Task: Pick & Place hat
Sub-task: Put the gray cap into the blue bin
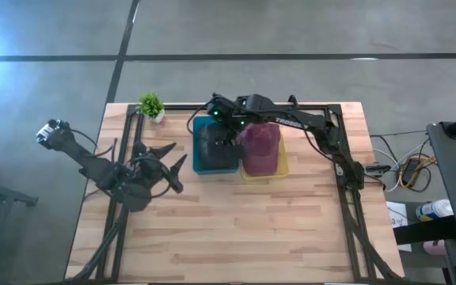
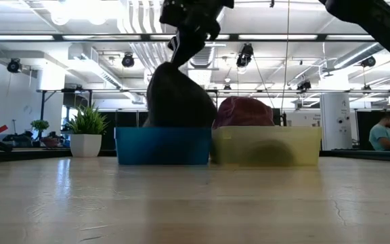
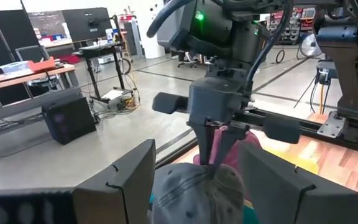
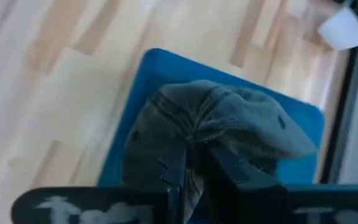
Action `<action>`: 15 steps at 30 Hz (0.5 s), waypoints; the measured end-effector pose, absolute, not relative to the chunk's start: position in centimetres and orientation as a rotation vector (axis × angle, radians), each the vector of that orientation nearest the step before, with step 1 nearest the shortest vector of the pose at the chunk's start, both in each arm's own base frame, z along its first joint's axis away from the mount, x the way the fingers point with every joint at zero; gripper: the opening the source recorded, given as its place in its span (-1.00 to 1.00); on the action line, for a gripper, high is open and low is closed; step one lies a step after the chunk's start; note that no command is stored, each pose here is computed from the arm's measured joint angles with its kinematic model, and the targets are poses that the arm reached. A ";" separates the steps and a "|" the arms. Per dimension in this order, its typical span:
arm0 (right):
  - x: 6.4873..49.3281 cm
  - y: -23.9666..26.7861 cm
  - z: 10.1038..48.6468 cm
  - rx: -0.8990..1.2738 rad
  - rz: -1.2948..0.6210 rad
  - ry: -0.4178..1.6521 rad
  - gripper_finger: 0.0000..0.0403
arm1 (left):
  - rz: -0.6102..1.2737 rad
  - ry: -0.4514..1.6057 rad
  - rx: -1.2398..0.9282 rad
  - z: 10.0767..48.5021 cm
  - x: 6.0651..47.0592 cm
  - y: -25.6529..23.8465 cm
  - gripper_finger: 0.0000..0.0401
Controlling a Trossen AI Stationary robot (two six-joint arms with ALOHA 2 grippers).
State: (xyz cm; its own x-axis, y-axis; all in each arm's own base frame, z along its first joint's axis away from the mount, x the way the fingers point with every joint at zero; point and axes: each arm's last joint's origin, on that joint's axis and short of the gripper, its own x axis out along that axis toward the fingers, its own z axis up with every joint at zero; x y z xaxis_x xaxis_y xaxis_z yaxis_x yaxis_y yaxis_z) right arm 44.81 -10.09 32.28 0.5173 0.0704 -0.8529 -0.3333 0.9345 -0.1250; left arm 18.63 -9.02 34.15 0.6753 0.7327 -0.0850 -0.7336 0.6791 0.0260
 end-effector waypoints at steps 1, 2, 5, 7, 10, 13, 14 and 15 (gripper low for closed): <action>45.0 -10.2 32.1 -0.311 0.240 1.005 -0.86 | 0.824 0.092 -0.009 34.1 18.7 -9.0 0.11; 45.0 -10.2 32.1 -0.333 0.239 1.003 -0.86 | 0.825 0.092 -0.009 34.1 18.7 -9.0 0.11; 45.4 -10.3 31.8 -0.390 0.259 0.989 -0.86 | 0.827 0.091 -0.011 34.1 18.7 -9.0 0.11; 45.8 -10.4 31.3 -0.415 0.269 0.982 -0.86 | 0.829 0.092 -0.010 34.1 18.7 -9.0 0.11; 46.6 -10.5 30.2 -0.433 0.275 0.977 -0.85 | 0.830 0.093 -0.009 34.1 18.7 -8.9 0.11; 47.5 -10.8 28.9 -0.464 0.283 0.962 -0.81 | 0.832 0.096 -0.004 34.1 18.7 -8.9 0.11; 47.8 -10.9 28.5 -0.473 0.281 0.962 -0.81 | 0.833 0.095 -0.004 34.1 18.7 -8.9 0.11; 48.2 -11.0 28.0 -0.487 0.265 0.968 -0.80 | 0.834 0.095 -0.004 34.1 18.7 -8.9 0.11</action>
State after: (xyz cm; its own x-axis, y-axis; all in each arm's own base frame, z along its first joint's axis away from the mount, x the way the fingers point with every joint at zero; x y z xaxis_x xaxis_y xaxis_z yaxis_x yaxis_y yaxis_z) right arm 48.16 -11.00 27.99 0.5468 0.0017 -0.8373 -0.4256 0.8617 -0.2762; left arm 18.71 -8.90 34.08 0.6683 0.7390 -0.0853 -0.7394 0.6725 0.0337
